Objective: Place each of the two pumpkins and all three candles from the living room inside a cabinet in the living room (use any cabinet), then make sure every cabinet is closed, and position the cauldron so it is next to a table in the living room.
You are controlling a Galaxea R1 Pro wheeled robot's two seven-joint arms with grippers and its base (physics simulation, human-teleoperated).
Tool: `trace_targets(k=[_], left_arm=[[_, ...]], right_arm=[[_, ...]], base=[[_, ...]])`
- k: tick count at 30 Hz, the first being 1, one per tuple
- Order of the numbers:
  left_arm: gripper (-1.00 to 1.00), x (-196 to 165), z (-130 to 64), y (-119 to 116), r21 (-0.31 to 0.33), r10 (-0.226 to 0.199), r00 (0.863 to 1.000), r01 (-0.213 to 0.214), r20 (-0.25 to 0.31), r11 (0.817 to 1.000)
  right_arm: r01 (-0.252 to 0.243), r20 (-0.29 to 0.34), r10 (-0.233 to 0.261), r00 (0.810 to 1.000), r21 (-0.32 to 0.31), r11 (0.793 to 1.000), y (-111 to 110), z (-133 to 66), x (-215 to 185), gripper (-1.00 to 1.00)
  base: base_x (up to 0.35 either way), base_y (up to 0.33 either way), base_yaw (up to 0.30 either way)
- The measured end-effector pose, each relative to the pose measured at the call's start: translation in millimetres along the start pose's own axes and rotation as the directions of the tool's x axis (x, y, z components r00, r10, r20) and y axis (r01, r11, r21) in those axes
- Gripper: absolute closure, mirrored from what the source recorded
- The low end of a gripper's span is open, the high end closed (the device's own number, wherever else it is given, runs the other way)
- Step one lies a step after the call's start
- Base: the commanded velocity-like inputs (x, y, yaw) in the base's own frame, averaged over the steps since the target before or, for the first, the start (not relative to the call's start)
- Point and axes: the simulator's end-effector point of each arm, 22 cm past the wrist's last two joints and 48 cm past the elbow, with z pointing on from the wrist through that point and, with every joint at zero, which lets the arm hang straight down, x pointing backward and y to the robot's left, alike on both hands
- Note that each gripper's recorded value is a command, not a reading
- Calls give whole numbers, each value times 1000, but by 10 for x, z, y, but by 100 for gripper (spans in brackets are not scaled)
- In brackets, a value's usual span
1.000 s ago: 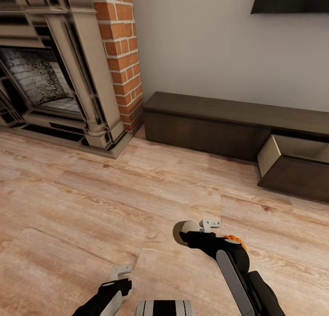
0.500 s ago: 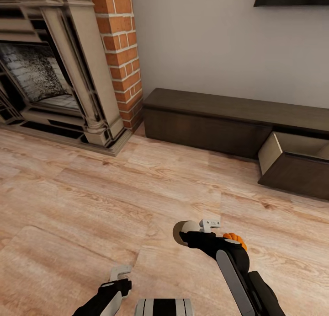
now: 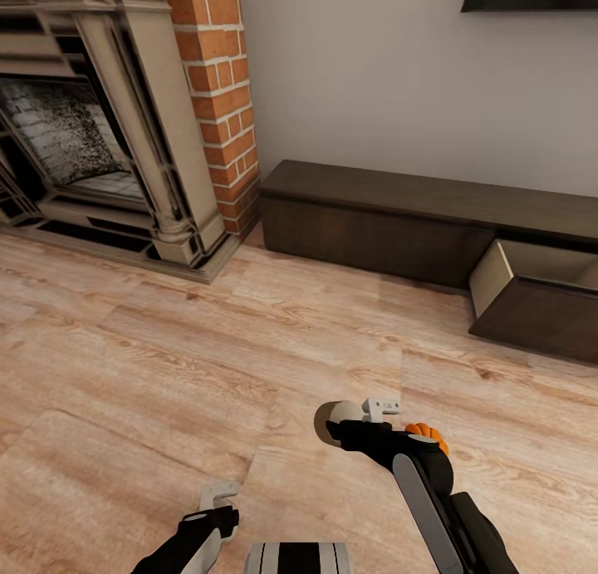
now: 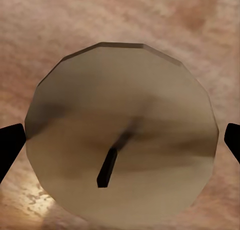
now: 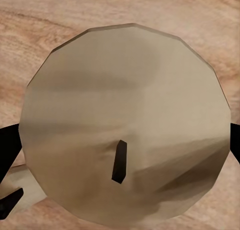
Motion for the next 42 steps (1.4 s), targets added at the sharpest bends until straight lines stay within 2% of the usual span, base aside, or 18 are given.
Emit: trace_targets(k=[18, 42], left_arm=[[-100, -23, -3, -3, 2, -2, 1000, 2, 4, 1000], [-100, 91, 63, -4, -1, 1, 1000, -1, -21, 1000]], right_arm=[[0, 0, 0, 1000, 0, 1000, 3, 0, 1, 100], [-7, -24, 7, 1000, 1, 1000, -24, 86, 95, 100]], base=[[0, 0, 0], [0, 0, 0]])
